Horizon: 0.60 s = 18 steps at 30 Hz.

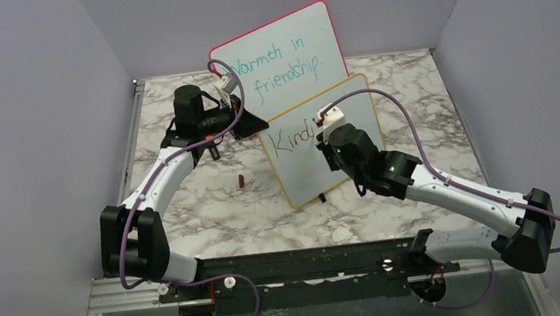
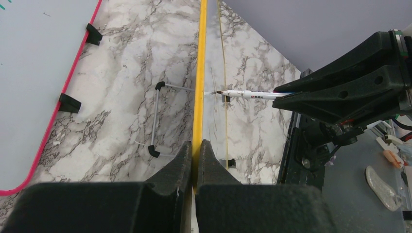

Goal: Write a sentence on the whiteboard

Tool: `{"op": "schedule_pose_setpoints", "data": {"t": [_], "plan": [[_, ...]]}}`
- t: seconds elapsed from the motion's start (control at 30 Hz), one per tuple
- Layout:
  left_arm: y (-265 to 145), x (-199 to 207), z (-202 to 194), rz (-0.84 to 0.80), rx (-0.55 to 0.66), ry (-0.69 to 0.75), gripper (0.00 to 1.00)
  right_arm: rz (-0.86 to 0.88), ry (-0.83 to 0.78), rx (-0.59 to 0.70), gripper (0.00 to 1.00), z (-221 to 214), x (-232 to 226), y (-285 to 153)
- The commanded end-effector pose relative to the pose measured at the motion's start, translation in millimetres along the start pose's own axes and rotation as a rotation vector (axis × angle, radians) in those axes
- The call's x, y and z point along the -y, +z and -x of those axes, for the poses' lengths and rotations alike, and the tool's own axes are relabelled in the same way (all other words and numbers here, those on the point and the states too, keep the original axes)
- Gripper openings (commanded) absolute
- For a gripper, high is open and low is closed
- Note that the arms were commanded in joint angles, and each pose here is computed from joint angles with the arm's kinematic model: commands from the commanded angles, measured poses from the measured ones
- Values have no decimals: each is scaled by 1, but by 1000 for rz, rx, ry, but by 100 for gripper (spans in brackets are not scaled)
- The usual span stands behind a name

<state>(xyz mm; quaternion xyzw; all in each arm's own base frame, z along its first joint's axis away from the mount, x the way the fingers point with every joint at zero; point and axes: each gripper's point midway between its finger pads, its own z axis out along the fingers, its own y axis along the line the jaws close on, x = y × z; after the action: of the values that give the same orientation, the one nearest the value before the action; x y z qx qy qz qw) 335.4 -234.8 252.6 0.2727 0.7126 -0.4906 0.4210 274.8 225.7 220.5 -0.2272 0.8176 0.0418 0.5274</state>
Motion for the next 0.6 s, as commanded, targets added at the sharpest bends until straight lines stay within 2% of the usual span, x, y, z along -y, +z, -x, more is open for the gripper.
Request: {"op": "schedule_pose_setpoints", "data": {"t": [0.0,0.57], "plan": [[6,2,-22,-26,-67,-37,0,9,12,-10,1,-6,-1,1],[7,3,-23,-33,-70,-38,0,-56,41,109,1,24,11,3]]}}
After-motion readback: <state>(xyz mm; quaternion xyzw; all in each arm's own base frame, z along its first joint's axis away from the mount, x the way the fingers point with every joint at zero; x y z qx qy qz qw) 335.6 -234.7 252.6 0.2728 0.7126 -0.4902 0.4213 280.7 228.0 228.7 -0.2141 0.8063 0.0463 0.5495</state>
